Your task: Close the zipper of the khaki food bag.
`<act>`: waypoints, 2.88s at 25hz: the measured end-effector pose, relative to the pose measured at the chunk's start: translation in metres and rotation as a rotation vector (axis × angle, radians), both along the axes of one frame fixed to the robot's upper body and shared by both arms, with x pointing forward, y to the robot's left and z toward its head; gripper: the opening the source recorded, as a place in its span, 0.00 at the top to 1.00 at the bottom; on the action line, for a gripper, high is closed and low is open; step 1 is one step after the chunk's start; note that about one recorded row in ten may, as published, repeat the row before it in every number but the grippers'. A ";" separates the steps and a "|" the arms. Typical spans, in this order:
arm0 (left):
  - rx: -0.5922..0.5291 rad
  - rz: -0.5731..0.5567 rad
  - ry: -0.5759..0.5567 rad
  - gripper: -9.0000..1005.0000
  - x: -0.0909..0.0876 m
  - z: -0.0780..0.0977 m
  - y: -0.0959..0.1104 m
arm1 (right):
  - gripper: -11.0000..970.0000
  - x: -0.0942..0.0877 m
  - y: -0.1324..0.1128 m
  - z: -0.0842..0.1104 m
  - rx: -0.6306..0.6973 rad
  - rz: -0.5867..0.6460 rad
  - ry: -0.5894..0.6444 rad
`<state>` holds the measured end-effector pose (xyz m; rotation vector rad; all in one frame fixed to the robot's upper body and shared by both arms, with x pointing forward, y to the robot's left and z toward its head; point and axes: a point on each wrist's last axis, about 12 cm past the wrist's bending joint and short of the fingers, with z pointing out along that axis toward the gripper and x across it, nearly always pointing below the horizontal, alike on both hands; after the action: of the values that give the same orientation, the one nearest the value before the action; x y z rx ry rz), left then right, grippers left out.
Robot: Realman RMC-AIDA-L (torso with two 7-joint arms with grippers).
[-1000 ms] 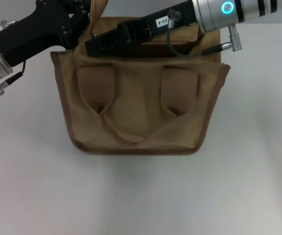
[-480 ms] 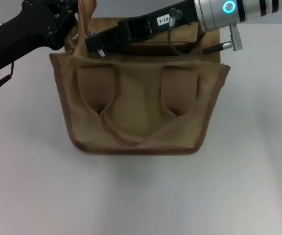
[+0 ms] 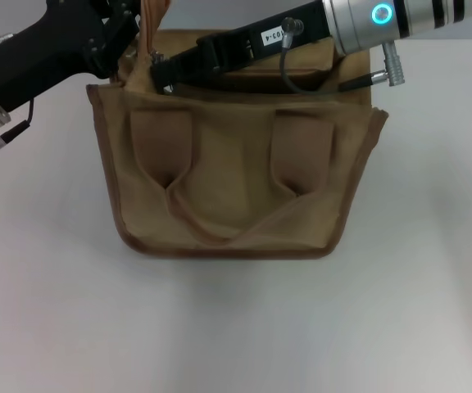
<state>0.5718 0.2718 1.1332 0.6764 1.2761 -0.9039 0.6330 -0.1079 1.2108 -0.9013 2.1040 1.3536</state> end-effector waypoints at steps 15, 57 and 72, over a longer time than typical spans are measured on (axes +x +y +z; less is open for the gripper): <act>-0.032 0.034 -0.003 0.94 -0.008 -0.002 0.014 | 0.99 0.002 -0.015 -0.007 -0.030 -0.053 -0.046; -0.066 0.110 0.025 0.92 -0.016 -0.005 0.036 | 0.23 -0.140 -0.154 -0.116 0.335 0.100 -0.585; -0.087 0.141 0.071 0.92 -0.027 -0.016 0.042 | 0.20 -0.148 -0.146 -0.140 0.254 0.126 -0.609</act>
<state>0.5445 0.3137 1.1167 0.4832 1.3222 -0.8680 0.4854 -0.2540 1.0703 -1.1698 1.4046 1.1756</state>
